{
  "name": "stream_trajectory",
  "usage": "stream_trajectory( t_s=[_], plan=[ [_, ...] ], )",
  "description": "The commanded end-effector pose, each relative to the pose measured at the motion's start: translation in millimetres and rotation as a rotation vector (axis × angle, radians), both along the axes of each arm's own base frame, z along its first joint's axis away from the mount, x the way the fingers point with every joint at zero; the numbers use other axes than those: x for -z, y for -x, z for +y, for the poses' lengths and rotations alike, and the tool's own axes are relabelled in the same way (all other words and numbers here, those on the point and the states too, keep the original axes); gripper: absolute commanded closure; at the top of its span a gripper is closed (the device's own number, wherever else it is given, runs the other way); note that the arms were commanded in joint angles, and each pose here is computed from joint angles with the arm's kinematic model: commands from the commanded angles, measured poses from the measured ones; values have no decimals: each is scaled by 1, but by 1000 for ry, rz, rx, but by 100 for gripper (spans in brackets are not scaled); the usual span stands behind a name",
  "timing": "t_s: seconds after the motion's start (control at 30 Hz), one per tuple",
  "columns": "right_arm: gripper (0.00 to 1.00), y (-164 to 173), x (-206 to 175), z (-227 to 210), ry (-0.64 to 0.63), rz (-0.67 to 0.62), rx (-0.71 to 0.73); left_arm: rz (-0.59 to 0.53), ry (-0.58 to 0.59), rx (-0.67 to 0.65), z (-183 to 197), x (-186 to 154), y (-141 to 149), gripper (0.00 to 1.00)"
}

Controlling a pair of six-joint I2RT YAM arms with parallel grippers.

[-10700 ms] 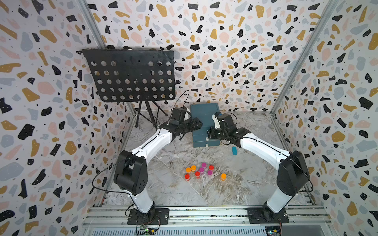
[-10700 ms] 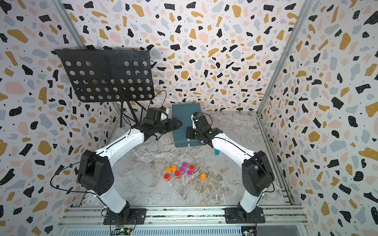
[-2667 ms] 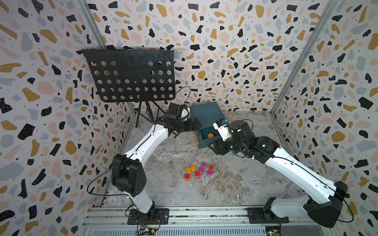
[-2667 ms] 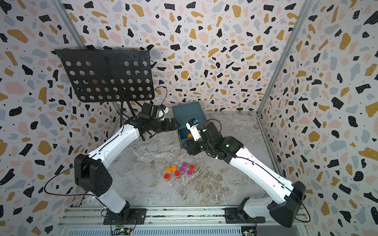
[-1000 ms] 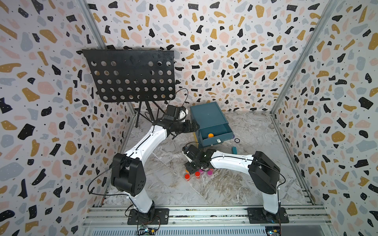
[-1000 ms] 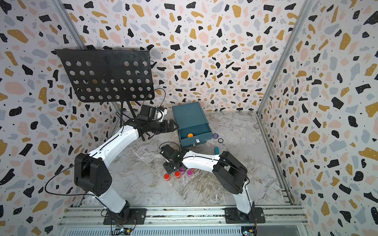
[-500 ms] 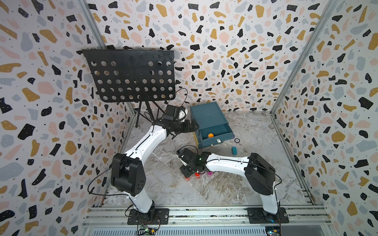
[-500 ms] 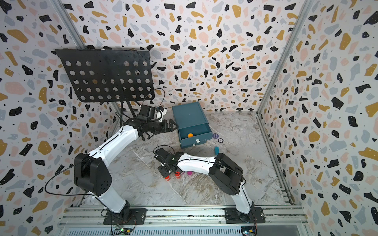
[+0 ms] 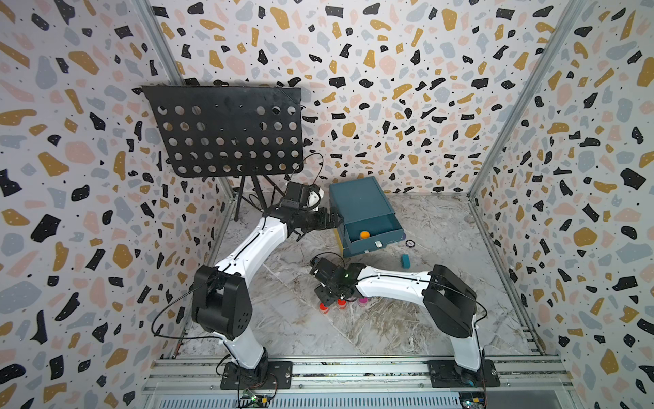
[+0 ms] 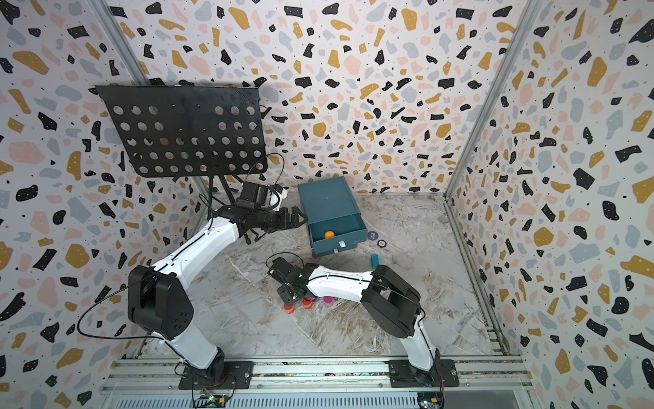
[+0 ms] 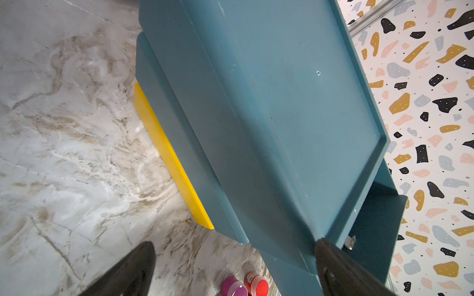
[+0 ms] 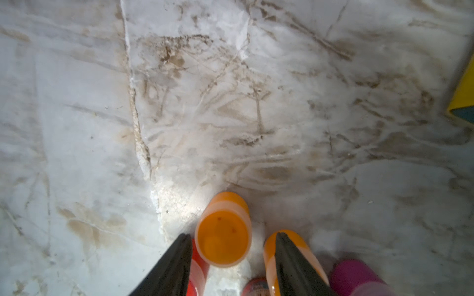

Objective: Put the paint cans in the drawer according to color
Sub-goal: Pick up the paint can at the center of the board.

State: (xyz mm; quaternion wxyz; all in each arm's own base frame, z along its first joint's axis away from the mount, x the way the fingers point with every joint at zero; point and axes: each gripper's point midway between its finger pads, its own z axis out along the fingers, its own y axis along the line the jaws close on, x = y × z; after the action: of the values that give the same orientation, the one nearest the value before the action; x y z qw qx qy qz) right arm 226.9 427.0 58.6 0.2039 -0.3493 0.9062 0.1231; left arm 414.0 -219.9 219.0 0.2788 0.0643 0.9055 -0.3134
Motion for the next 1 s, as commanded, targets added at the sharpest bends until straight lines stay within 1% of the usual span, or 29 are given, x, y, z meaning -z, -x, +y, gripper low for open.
stream_trajectory(
  t_s=[0.0,0.4,0.5,0.63,0.8,0.97],
  plan=[
    [42,1,-11,3,-18,14,7,-34,9,6,2,-9,2,0],
    [43,0,-1,19,-36,41,-2,-36,8,6,2,-10,2,0],
    [45,-1,4,20,-34,45,7,-38,6,6,2,-10,2,0],
    [54,-4,1,17,-36,30,19,-35,6,7,2,-9,2,0],
    [71,-6,-21,8,-47,-20,30,-38,10,6,3,-11,1,0],
    [77,-7,-55,0,-85,-68,30,-39,8,3,3,-11,1,0]
  ],
)
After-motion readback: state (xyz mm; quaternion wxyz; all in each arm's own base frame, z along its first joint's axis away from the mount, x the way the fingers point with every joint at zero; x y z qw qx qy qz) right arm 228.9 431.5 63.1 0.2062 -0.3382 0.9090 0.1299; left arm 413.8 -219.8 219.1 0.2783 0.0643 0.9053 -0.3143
